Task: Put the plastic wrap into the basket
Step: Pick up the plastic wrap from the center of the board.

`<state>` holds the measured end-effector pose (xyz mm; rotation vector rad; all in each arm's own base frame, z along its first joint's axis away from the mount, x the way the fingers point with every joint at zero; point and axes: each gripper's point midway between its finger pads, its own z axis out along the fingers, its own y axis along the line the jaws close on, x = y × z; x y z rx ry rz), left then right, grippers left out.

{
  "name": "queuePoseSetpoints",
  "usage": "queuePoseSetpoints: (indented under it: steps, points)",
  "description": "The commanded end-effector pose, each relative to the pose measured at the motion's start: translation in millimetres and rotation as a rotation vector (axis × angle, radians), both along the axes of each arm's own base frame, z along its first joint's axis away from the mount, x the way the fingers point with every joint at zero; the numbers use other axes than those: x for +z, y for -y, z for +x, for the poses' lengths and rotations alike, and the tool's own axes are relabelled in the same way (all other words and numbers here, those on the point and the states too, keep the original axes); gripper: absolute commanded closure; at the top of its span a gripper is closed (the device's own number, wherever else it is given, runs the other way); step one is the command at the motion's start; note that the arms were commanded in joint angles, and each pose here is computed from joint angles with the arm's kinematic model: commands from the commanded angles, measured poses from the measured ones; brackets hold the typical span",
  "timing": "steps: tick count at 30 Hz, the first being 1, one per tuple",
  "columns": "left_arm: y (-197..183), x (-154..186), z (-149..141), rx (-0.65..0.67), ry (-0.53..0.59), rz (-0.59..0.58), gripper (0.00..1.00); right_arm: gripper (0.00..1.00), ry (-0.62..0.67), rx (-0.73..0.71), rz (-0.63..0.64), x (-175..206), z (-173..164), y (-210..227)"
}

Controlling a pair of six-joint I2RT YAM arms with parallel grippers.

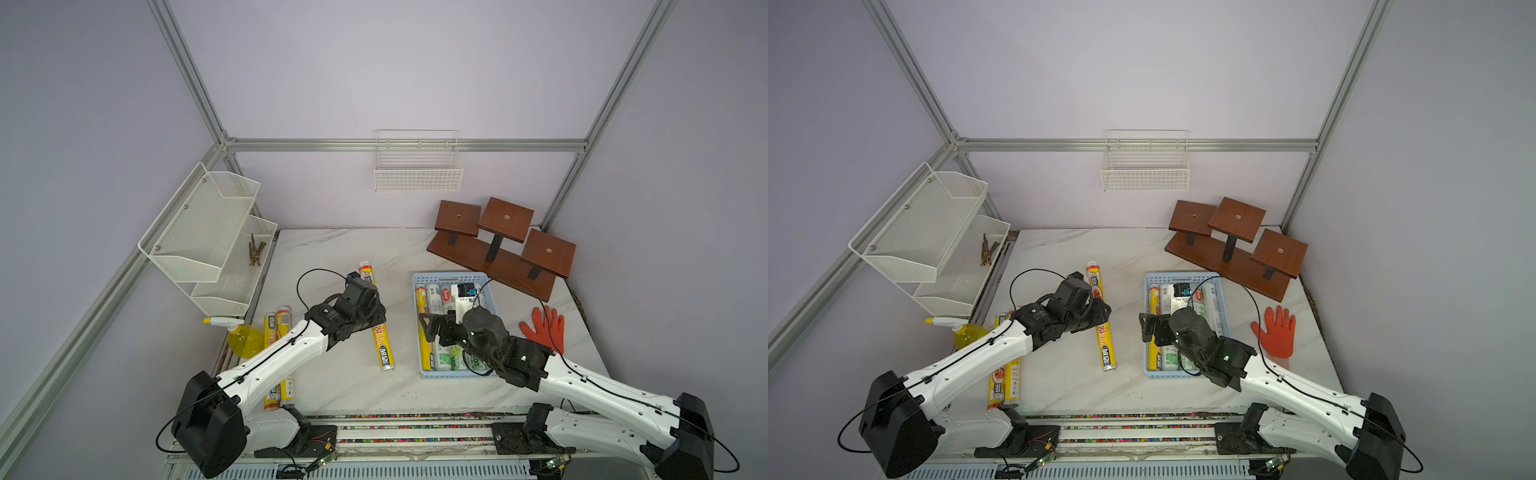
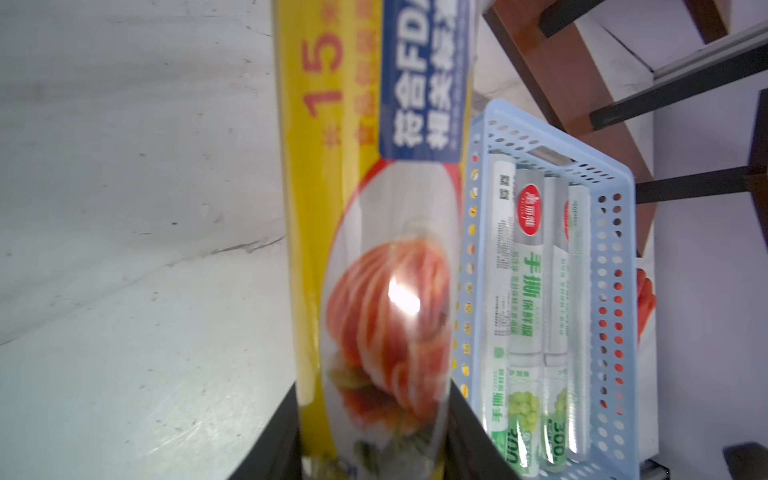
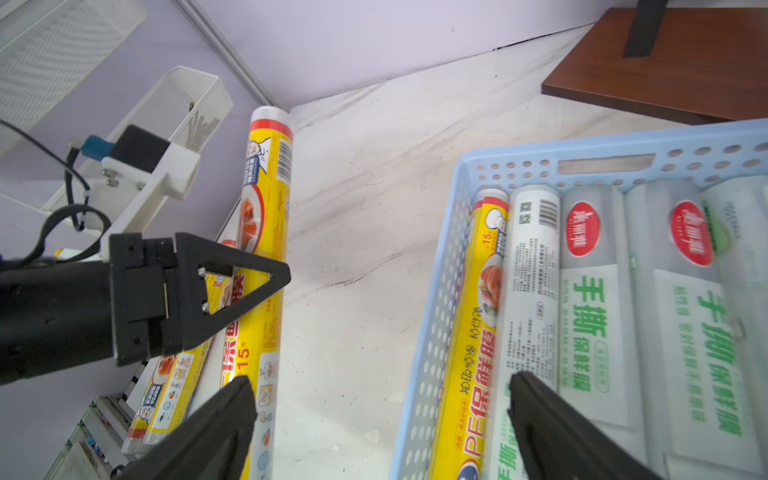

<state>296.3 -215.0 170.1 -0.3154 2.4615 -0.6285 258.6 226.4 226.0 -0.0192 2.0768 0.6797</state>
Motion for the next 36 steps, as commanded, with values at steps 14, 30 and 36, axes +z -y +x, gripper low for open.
queuePoseSetpoints:
  steps: [14, 30, 36]
  points:
    - [190, 47, 26, -0.292, 0.06, -0.258, 0.72, 0.01, -0.214, -0.247, 0.064, -39, 25, 141]
    - [270, 3, 27, -0.308, -0.058, -0.349, 0.73, 0.01, -0.251, -0.376, 0.057, -52, 8, 186]
    - [285, -8, 29, -0.323, -0.078, -0.372, 0.73, 0.01, -0.253, -0.316, 0.121, -55, 8, 172]
